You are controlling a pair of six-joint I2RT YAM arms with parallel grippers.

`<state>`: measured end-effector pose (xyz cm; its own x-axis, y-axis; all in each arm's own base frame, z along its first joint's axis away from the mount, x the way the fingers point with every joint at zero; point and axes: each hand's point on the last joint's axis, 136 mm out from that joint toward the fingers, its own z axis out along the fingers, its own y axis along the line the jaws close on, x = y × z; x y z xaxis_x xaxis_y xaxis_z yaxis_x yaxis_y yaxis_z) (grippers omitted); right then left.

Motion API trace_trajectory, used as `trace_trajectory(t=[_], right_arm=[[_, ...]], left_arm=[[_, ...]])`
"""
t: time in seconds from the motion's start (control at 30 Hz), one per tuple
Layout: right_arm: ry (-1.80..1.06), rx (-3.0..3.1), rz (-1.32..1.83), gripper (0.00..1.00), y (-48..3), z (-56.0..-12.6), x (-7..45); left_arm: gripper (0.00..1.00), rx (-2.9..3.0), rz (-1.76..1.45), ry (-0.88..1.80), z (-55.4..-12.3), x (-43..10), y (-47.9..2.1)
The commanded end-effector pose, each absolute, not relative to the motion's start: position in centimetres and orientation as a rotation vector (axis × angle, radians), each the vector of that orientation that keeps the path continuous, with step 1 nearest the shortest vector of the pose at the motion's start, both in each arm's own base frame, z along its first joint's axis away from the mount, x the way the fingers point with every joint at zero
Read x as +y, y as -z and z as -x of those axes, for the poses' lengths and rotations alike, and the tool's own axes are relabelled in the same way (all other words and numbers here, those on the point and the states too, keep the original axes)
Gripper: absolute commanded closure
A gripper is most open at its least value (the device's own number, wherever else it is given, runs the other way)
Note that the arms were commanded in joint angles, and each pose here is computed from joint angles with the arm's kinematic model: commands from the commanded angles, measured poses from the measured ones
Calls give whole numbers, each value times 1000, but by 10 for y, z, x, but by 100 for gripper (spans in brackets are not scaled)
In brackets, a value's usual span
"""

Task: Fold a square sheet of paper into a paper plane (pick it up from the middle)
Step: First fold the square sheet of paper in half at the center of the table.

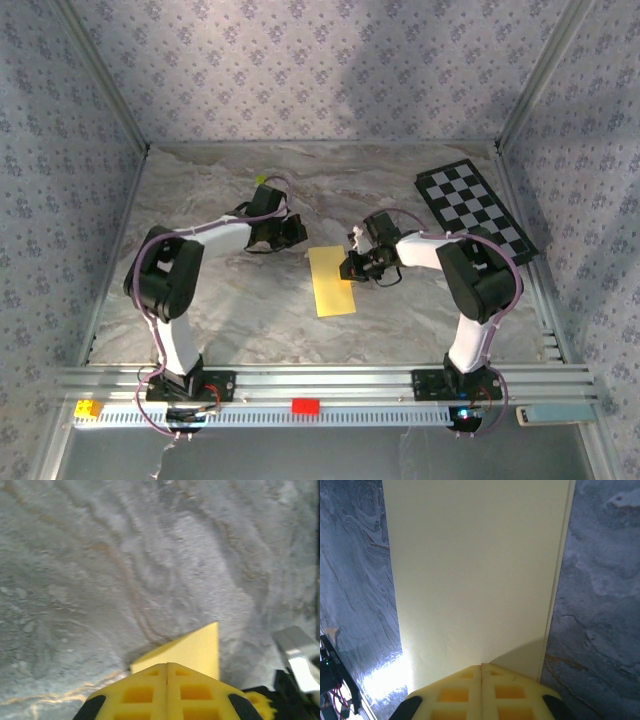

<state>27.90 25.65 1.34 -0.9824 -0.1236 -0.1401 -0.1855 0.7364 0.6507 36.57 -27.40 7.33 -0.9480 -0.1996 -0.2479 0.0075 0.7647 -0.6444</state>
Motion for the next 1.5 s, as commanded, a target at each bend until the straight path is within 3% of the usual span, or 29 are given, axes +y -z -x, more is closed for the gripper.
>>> trace_trajectory(t=[0.0,0.23,0.53,1.03,1.47], right_arm=[[-674,3154,108,100,53,-236,195],[-670,3160,110,100,55,-234,195],[-663,3161,107,100,55,-233,192],[-662,3152,103,100,53,-234,193],[-662,3152,103,100,53,-234,193]], left_arm=[[96,2653,34,1058,-347,-294,-92],[96,2748,-14,1114,-319,-315,-53],[96,2838,100,978,-312,-290,-3],[91,2730,41,1138,-303,-311,-66],[93,2843,46,1101,-250,-317,-18]])
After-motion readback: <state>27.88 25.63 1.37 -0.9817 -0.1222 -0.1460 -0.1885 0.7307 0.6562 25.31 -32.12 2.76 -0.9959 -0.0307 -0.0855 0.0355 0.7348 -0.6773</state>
